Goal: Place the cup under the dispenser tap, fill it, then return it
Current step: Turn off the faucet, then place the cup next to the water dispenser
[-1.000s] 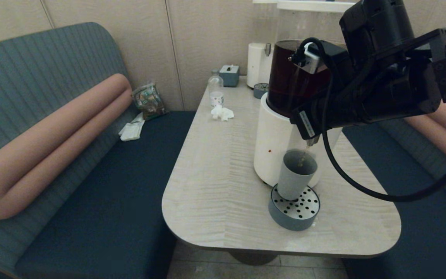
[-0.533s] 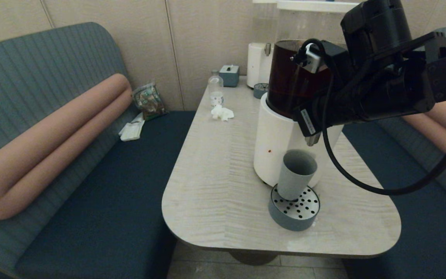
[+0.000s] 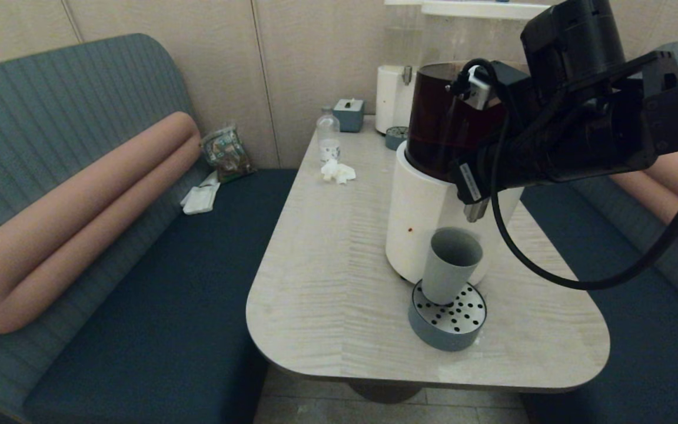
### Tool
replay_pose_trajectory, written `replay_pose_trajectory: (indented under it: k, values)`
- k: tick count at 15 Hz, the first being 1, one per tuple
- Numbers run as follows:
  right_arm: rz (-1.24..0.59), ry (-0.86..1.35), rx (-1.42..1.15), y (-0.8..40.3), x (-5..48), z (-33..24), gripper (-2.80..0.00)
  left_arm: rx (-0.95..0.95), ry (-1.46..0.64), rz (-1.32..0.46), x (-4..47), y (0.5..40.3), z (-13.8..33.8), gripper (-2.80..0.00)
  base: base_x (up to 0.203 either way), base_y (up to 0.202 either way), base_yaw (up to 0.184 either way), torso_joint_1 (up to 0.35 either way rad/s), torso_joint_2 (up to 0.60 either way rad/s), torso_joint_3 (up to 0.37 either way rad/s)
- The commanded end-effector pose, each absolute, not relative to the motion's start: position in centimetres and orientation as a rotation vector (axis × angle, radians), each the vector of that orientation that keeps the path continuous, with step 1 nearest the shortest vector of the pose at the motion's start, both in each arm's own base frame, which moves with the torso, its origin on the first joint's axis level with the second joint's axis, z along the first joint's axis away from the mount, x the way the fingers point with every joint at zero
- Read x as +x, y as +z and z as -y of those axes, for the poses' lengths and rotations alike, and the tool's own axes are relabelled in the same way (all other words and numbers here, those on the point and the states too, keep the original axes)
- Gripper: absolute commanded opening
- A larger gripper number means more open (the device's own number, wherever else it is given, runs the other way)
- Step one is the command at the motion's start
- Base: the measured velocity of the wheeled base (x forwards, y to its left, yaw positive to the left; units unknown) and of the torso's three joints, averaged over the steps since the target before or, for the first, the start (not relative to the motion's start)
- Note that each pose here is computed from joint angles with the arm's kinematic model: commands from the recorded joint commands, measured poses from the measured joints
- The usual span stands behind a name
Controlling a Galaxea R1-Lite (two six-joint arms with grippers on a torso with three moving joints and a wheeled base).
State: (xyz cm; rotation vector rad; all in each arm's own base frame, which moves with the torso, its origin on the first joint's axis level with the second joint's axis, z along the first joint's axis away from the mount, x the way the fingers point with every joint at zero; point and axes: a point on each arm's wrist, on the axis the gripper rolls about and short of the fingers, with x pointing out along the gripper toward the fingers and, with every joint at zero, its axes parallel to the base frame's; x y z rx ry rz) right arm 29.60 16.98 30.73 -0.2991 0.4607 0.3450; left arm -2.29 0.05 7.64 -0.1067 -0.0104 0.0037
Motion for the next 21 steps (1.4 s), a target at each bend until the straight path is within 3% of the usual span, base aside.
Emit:
replay_pose_trajectory:
  k: [1,7,14,21]
  values:
    - [-0.462,0.346,-0.301,30.7,29.6,-17.0,-2.8,-0.107,0.004,0.009,-2.3,7.6,-0.1,-2.8,0.0,0.0,0.0,0.0,0.0,0.0]
    - [-0.414,0.386,-0.287,32.3,27.8,-17.3,-2.8,-0.107,0.006,0.01,-2.3,7.6,-0.1,-2.8,0.0,0.0,0.0,0.0,0.0,0.0]
    - [-0.267,0.412,-0.237,37.0,23.5,-15.7,-2.8,-0.107,0.006,0.01,-2.3,7.6,-0.1,-2.8,0.0,0.0,0.0,0.0,0.0,0.0]
    - [-0.122,0.193,-0.15,41.2,19.3,-7.0,-2.8,-0.107,0.004,0.009,-2.3,7.6,-0.1,-2.8,0.0,0.0,0.0,0.0,0.0,0.0]
